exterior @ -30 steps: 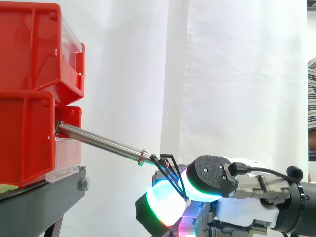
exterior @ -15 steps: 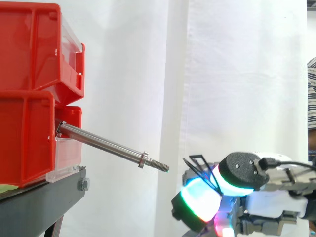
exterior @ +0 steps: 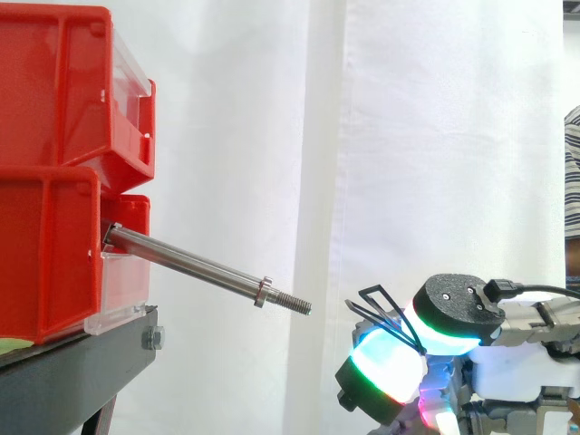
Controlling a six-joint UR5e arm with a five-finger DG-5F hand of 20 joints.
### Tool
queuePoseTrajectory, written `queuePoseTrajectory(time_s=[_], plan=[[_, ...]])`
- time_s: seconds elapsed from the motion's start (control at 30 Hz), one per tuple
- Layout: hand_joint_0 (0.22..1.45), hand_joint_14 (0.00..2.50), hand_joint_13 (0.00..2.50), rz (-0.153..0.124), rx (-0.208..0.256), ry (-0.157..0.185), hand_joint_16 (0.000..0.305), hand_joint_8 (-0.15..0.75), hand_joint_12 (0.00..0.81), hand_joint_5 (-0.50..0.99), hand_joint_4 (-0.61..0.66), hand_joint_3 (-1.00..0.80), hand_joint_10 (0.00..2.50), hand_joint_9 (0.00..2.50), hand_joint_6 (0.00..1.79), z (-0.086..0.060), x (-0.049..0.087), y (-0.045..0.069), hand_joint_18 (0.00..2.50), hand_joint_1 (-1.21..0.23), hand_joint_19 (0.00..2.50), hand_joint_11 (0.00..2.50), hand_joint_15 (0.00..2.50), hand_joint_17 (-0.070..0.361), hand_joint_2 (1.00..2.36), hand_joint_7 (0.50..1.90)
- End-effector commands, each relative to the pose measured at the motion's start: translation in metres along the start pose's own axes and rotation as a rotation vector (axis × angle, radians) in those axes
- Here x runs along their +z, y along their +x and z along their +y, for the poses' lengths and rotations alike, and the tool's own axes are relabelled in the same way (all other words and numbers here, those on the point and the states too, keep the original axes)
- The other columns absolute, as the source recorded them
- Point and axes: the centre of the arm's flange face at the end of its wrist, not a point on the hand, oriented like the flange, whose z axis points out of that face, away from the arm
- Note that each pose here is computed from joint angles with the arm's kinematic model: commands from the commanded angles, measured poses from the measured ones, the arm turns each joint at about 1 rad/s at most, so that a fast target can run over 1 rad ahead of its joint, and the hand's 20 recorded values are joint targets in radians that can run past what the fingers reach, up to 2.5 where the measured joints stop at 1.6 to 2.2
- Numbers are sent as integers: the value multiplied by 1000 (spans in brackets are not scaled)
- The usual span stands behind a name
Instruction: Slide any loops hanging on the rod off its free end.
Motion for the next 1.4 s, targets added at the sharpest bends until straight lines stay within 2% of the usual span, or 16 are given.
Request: queuePoseTrajectory(time_s=[0.0, 0.03, 0.1, 0.2, 0.3, 0.33, 0.43, 0.6, 0.97, 1.13, 1.37], plan=[[514, 4, 749, -35, 84, 15, 60, 309, 395, -86, -7, -128, 10, 1206, 884, -1, 0, 0, 768, -648, 311, 344, 121, 134, 1257, 1085], [529, 4, 747, -43, 110, 13, 59, 307, 393, -85, 2, -120, 10, 1204, 884, 1, 1, 0, 764, -660, 314, 347, 126, 133, 1186, 1089], [537, 4, 747, -53, 146, 10, 59, 306, 392, -85, 6, -117, 10, 1203, 884, 5, 4, -1, 760, -664, 314, 351, 127, 132, 1147, 1094], [557, 4, 747, -58, 185, 30, 58, 307, 390, -84, 16, -103, 10, 1202, 885, 7, 6, 0, 753, -674, 323, 351, 133, 130, 1059, 1087], [573, 4, 745, -59, 234, 88, 57, 306, 388, -85, 16, -95, 11, 1198, 886, 10, 6, -2, 749, -683, 327, 351, 129, 129, 1000, 1088], [576, 4, 746, -57, 243, 122, 57, 309, 390, -85, 26, -99, 11, 1196, 886, 11, 5, -1, 750, -684, 316, 358, 129, 129, 1000, 1090], [596, 6, 726, -53, 262, 170, 49, 279, 356, -101, 43, -133, 12, 1139, 898, 11, 2, 0, 720, -736, 332, 383, 135, 109, 1012, 1079], [627, 6, 705, -58, 275, 172, 40, 247, 312, -120, -3, -197, 14, 1090, 911, 11, 2, -2, 688, -780, 359, 421, 151, 90, 1018, 1061], [642, 6, 705, -55, 279, 171, 40, 239, 311, -127, 7, -381, 14, 1088, 915, 11, 2, 0, 696, -770, 362, 422, 151, 89, 1009, 1013], [662, 5, 704, -59, 284, 173, 40, 240, 310, -129, -32, -475, 14, 1088, 915, 11, 2, -1, 697, -764, 356, 424, 147, 89, 1002, 1010], [682, 5, 705, -56, 291, 173, 39, 228, 305, -134, -73, -500, 14, 1071, 919, 11, 1, -2, 705, -779, 346, 423, 141, 88, 1000, 989]])
